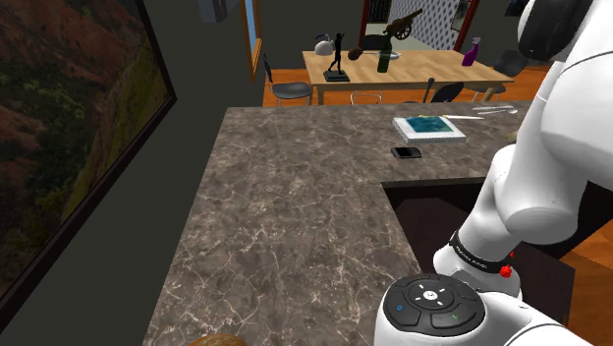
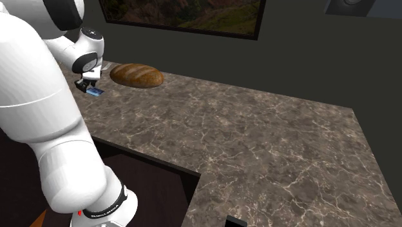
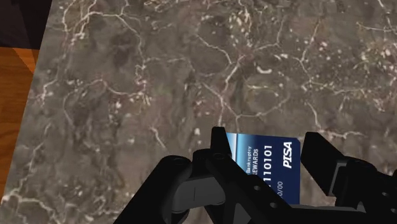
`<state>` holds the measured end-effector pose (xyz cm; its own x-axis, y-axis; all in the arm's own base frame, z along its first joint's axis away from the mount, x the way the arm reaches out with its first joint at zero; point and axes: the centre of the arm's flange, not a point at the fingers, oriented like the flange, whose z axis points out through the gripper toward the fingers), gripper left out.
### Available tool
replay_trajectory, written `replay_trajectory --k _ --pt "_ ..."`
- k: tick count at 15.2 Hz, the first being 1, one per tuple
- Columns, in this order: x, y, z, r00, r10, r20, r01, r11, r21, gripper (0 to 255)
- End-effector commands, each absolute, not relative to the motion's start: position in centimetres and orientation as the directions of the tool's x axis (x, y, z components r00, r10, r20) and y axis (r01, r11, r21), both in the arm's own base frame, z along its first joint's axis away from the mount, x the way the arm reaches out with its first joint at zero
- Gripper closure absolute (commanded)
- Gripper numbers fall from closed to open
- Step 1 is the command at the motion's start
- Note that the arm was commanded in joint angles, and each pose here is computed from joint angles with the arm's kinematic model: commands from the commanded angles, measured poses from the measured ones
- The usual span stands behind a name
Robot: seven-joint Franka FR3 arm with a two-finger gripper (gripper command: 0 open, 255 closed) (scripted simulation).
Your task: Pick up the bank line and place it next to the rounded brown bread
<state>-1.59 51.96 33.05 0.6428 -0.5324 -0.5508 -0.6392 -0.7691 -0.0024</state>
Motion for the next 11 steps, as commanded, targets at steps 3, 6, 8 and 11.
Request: replay_trajectory --k 3,6,8,11 --pt "-1.7 52.0 30.8 0.644 -0.531 -0.551 -0.638 -0.77 -0.004 255" --pt "-1.7 52.0 29.2 0.644 -0.531 -0.551 -0.638 -0.77 -0.004 255" --pt "-1.7 52.0 28.2 0.644 -0.531 -0.551 -0.638 -0.77 -0.004 255" --pt "-1.7 52.0 28.2 0.644 -0.531 -0.551 -0.638 -0.77 -0.004 255"
